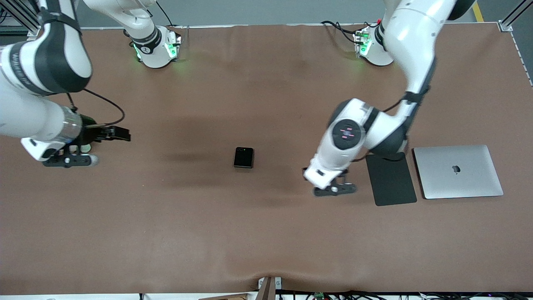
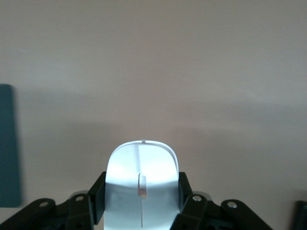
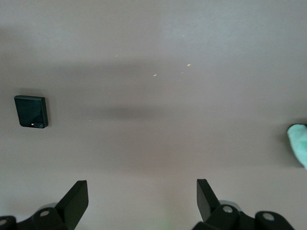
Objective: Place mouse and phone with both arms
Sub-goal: 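Carry the mouse onto the dark mousepad and release it with the left gripper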
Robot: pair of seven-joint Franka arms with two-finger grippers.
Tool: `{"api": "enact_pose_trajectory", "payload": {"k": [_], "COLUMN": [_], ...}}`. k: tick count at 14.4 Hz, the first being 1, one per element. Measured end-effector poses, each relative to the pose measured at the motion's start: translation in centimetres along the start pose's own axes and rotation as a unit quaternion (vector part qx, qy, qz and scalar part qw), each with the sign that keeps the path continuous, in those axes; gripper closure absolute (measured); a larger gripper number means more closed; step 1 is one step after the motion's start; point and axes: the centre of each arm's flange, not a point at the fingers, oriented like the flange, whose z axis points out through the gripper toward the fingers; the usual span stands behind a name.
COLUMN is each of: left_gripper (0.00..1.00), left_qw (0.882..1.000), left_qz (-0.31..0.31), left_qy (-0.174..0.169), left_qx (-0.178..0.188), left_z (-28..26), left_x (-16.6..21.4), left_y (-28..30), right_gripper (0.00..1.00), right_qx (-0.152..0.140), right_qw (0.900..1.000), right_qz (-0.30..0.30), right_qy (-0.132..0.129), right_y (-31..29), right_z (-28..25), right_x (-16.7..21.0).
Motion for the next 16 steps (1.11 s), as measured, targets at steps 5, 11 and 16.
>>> {"api": "enact_pose_trajectory", "payload": {"k": [5, 11, 16], "left_gripper": [0.40, 0.40, 0.40], "left_qw": [0.999, 0.998, 0.999], "left_qz": [0.028, -0.002, 0.025], "left_qy": [-0.041, -0.056, -0.027], "left_qx": [-0.009, -0.015, 0.006], "left_z": [1.1, 6.1, 10.1], "left_x": [2.7, 1.9, 1.0], "left_y": [-17.2, -25.1, -27.0], "right_gripper": [0.00, 0.00, 0.00], "right_qx": [0.015, 0.008, 0.009], "right_qw": [1.000, 1.000, 0.999], "right_qz": [0.014, 0.014, 0.037], "right_qy": [-0.005, 0.009, 0.030], "right_y": [-6.9, -15.8, -21.4], "right_z": [2.9, 7.7, 11.8], "right_x": [0.5, 0.7, 0.7]}}
